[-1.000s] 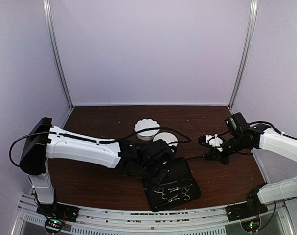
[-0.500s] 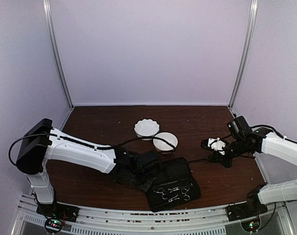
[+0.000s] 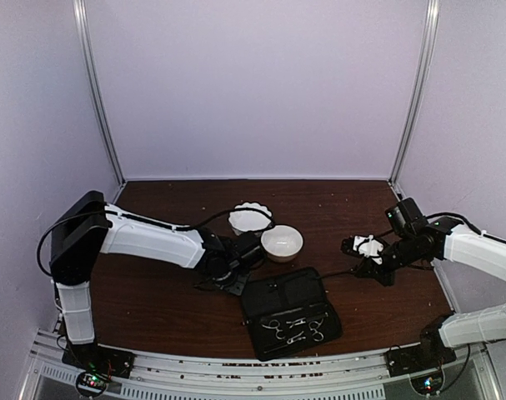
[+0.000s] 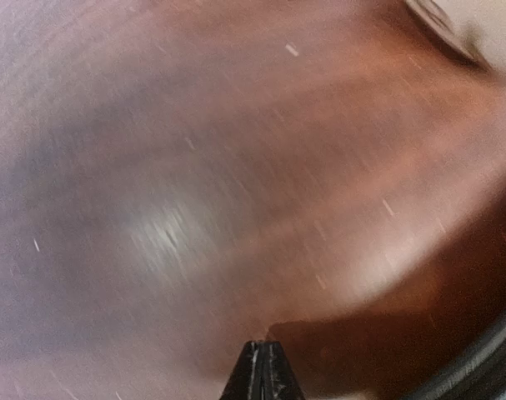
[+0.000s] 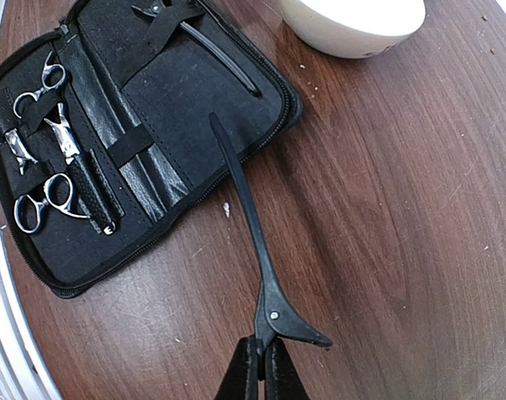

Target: Sort the hair-cutting tools

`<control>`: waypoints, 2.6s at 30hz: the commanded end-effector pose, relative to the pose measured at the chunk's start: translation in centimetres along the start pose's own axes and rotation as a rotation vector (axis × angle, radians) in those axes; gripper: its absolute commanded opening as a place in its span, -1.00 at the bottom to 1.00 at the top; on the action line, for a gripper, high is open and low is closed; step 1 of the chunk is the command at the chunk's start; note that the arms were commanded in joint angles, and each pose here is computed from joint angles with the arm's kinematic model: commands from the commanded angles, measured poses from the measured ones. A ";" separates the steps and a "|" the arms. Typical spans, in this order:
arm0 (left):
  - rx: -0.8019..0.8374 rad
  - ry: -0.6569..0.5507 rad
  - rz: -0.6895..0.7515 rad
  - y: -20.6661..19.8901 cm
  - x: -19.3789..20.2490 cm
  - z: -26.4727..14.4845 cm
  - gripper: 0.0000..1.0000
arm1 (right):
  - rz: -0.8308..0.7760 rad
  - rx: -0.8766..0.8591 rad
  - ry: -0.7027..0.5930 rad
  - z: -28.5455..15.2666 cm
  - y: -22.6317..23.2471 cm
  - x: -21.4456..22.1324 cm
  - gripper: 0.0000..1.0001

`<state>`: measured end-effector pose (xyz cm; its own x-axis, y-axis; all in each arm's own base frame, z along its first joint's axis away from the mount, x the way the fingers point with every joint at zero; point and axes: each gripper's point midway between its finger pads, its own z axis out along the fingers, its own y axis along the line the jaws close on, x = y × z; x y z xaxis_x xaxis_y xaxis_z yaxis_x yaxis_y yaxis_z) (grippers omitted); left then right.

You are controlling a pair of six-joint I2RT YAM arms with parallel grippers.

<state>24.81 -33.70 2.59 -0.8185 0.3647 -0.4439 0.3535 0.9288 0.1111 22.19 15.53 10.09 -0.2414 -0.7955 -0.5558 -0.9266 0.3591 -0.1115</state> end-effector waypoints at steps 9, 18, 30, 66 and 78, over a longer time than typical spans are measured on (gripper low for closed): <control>0.054 -0.079 -0.108 1.8 -2.6 -3.7 -0.31 | 0.000 0.021 -0.020 -0.6 -0.2 -0.3 -1.00; 0.430 0.016 -0.165 -3.6 -0.4 -6.7 -0.17 | 0.003 0.012 -0.032 -0.6 -0.2 -0.7 -1.00; 0.362 0.140 -0.180 -4.8 3.0 -3.4 -0.57 | 0.002 0.014 -0.036 -0.7 -0.1 -0.7 -1.00; 0.288 0.124 -0.186 -3.2 1.8 -3.1 -0.62 | 0.008 -0.002 -0.036 -0.4 0.0 -0.7 -0.99; 0.272 0.127 -0.145 -3.9 1.0 -2.2 -0.74 | 0.013 0.001 -0.028 -0.3 -0.1 -0.6 -0.99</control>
<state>20.91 -35.86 3.12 -0.9194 0.2460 -0.3069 0.3105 0.9329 -0.1823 22.11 15.70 10.36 -0.2349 -0.7892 -0.5674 -0.9280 0.3557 -0.1106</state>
